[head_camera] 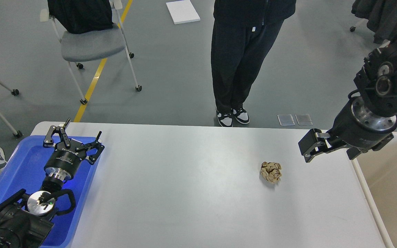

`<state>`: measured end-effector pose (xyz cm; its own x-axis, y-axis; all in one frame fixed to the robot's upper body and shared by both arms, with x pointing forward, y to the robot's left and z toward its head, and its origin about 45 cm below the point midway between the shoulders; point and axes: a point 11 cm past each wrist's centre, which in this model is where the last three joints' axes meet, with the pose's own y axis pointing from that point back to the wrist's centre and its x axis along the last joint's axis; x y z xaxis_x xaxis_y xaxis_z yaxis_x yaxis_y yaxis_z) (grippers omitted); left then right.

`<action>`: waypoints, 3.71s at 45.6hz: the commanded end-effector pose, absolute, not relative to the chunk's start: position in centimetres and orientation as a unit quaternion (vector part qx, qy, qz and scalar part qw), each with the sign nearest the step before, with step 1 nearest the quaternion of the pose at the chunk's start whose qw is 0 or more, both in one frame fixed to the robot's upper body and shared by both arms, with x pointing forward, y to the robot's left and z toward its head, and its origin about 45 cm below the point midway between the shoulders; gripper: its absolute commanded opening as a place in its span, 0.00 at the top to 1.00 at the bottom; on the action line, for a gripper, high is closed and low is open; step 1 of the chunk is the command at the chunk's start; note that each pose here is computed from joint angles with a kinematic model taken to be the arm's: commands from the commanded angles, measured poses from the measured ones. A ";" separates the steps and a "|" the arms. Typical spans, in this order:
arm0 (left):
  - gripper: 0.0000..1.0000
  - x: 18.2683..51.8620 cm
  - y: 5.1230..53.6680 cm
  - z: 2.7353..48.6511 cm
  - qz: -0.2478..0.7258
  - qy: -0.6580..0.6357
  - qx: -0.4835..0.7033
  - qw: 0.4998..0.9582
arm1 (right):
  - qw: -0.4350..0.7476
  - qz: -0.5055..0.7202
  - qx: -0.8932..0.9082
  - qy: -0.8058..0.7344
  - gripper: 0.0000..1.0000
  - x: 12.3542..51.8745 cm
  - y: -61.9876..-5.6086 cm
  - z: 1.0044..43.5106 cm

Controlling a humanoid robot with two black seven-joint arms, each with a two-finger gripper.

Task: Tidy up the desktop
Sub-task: 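Move the right gripper toward the crumpled beige paper ball, then lower the right gripper over the paper ball and close on it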

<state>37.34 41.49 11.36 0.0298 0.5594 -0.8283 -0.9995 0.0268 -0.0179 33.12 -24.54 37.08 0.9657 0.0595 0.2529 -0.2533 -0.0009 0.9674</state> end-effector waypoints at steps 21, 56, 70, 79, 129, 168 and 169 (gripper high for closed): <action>0.00 37.3 41.5 11.4 0.613 0.330 -0.334 0.635 | 0.660 0.110 0.739 -0.077 0.00 35.7 -21.4 35.3; 0.00 37.3 41.5 11.4 0.613 0.330 -0.333 0.636 | 0.645 0.160 0.741 -0.094 0.00 43.6 -19.8 25.7; 0.00 37.3 41.5 11.4 0.613 0.330 -0.333 0.636 | 0.636 0.209 0.727 -0.152 0.00 44.9 -21.5 19.1; 0.00 37.3 41.5 11.4 0.613 0.330 -0.333 0.636 | 0.648 0.217 0.712 -0.161 0.00 44.4 -23.2 15.3; 0.00 37.3 41.5 11.4 0.613 0.330 -0.333 0.636 | 0.631 0.212 0.717 -0.206 0.00 42.3 -22.7 8.3; 0.00 37.3 41.5 11.4 0.613 0.331 -0.332 0.636 | 0.633 0.202 0.720 -0.199 1.00 41.5 -22.9 7.4; 0.00 37.3 41.5 11.4 0.613 0.330 -0.333 0.636 | 0.634 0.202 0.720 -0.198 1.00 41.5 -22.9 7.5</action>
